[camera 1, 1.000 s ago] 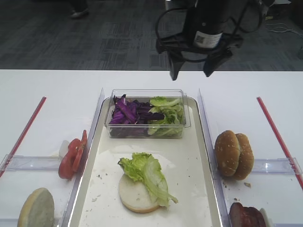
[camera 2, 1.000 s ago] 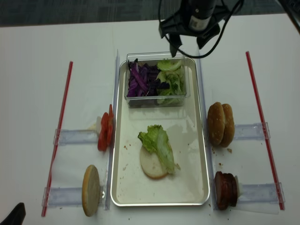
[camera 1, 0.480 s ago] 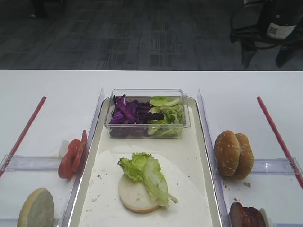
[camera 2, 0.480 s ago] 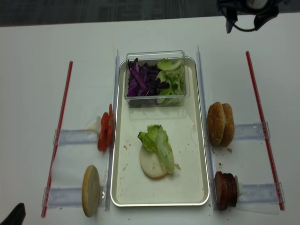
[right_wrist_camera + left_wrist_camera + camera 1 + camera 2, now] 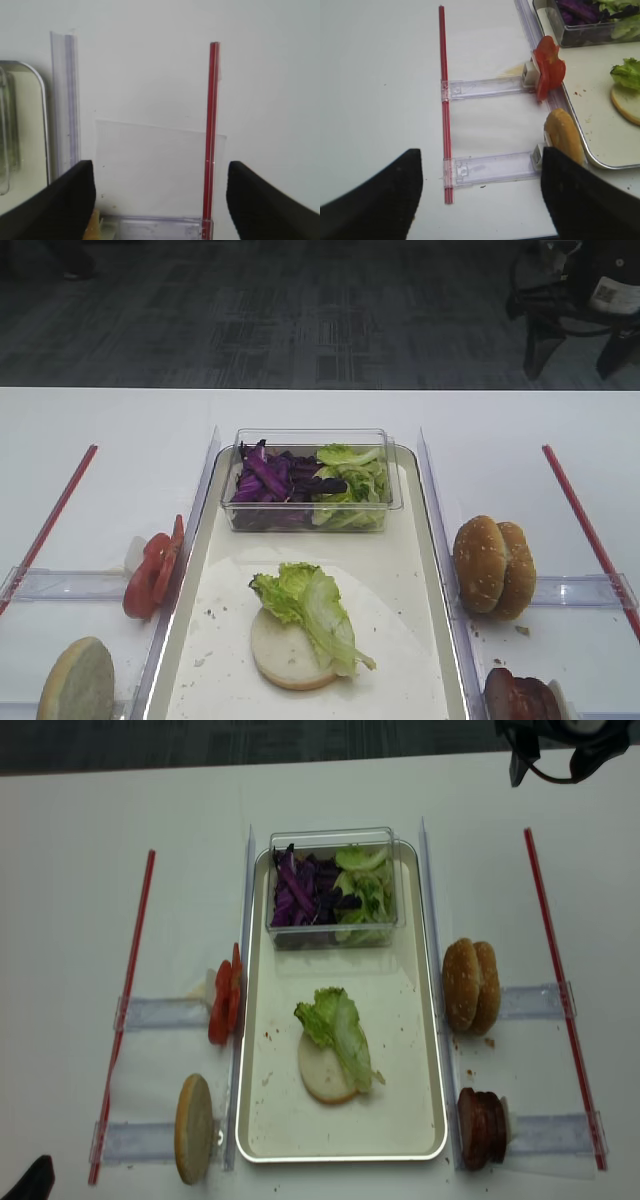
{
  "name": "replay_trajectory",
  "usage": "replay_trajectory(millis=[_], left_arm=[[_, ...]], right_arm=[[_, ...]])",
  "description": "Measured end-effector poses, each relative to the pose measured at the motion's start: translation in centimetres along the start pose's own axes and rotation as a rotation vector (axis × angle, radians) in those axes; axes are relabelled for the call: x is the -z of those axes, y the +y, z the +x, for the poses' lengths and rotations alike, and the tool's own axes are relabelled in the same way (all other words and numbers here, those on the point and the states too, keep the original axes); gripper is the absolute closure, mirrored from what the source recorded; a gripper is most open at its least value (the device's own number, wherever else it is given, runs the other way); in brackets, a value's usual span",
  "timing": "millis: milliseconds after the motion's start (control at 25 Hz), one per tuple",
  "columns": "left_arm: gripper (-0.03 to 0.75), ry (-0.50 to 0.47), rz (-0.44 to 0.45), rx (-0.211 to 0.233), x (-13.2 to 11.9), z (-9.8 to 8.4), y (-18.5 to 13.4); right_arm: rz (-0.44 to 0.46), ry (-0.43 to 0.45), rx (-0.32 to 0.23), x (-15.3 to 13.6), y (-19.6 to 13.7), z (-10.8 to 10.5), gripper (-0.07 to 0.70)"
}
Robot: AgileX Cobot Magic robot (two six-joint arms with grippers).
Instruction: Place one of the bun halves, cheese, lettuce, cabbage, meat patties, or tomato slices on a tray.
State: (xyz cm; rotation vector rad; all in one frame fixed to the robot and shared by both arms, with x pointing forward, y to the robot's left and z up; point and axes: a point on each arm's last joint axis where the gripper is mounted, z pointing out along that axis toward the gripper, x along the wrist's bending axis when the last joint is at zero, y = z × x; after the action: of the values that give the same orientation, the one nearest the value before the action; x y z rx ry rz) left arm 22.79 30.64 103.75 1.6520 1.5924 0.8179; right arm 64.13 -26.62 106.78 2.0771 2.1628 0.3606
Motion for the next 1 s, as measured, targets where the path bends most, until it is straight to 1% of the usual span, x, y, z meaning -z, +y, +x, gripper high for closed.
replay_trajectory(millis=[120, 320, 520, 640, 800, 1000], left_arm=[[0.242, 0.0, 0.0, 0.0, 0.0, 0.0, 0.0], [0.242, 0.0, 0.0, 0.0, 0.0, 0.0, 0.0], [0.242, 0.0, 0.0, 0.0, 0.0, 0.0, 0.0], [0.242, 0.0, 0.0, 0.0, 0.0, 0.0, 0.0], [0.242, 0.0, 0.0, 0.0, 0.0, 0.0, 0.0], [0.242, 0.0, 0.0, 0.0, 0.0, 0.0, 0.0]], right_arm=[[0.009, 0.021, 0.011, 1.0, -1.6, 0.2, 0.076], [0.039, 0.022, 0.036, 2.7, -5.8, 0.2, 0.076], [0.022, 0.029, 0.062, 5.2, -10.4, 0.3, 0.076], [-0.012, 0.031, 0.081, 7.0, -13.5, 0.3, 0.076], [-0.077, 0.03, 0.092, 9.1, -17.5, 0.4, 0.076], [-0.191, 0.026, 0.106, 11.5, -23.0, 0.3, 0.076]])
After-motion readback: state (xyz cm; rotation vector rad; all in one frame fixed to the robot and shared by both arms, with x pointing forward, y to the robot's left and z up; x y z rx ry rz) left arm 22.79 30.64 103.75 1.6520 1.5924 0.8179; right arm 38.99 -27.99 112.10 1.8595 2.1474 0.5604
